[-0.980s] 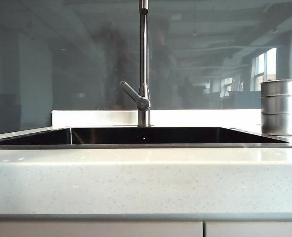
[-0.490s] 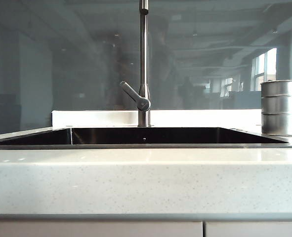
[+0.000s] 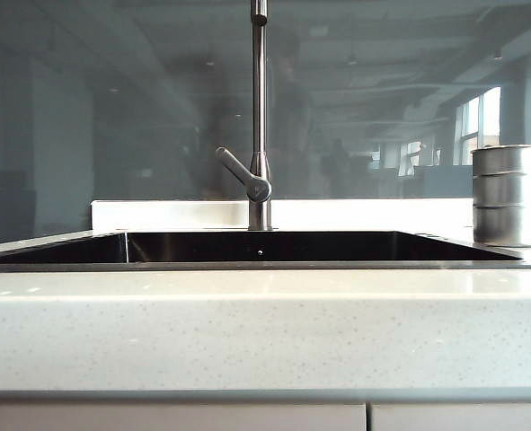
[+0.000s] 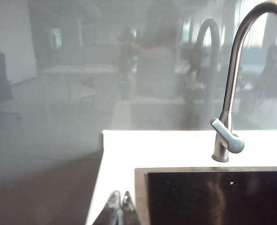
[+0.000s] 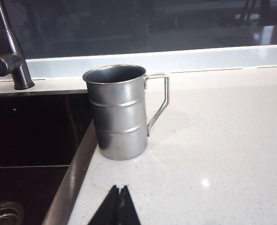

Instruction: Pick up the mug next to the sink, go to the faucet to get some water, pour the water into the sink, and finally put the mug back to its place.

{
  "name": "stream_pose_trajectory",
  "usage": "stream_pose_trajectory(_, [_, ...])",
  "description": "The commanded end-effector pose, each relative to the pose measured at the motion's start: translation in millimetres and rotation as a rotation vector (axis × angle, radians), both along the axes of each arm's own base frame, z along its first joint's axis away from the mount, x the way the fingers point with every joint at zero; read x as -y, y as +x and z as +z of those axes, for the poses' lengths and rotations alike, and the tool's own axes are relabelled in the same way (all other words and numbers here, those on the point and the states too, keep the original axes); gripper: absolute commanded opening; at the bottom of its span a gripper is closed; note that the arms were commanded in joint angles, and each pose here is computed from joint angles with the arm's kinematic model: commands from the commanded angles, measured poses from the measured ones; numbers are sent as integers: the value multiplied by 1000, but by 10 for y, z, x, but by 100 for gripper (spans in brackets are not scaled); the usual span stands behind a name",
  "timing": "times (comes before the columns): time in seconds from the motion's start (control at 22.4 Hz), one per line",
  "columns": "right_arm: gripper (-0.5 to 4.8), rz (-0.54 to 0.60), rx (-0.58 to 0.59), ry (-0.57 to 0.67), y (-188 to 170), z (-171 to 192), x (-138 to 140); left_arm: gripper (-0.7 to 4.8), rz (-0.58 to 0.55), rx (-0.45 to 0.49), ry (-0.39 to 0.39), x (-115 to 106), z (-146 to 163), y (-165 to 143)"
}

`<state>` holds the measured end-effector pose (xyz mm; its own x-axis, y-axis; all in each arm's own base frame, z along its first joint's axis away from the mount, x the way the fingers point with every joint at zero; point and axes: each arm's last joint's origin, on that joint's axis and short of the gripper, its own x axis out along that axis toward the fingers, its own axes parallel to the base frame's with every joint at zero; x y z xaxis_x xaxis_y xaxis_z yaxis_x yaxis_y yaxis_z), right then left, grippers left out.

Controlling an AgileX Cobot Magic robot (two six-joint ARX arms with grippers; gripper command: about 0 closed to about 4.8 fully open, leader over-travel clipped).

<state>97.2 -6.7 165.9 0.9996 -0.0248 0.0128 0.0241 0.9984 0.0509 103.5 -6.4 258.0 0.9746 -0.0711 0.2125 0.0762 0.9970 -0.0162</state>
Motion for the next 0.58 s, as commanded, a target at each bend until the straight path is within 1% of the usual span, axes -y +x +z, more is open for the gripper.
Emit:
stream_pose_trajectory(0.04, [-5, -1, 18, -5, 0, 11, 1, -6, -7, 73, -49, -3, -241, -13])
stream_pose_trajectory(0.09, [-5, -1, 17, -5, 0, 11, 1, -6, 1, 65, -48, -13, -350, -35])
stream_pose_trajectory(0.27, [-5, -1, 17, -5, 0, 11, 1, -6, 7, 44, -40, -44, -525, -116])
stream_pose_trajectory(0.49, [-6, -2, 17, -5, 0, 11, 1, -6, 9, 23, -32, -47, -551, -130])
stream_pose_trajectory(0.58, [-5, -1, 17, -5, 0, 11, 1, -6, 15, -3, -33, -48, -576, -124])
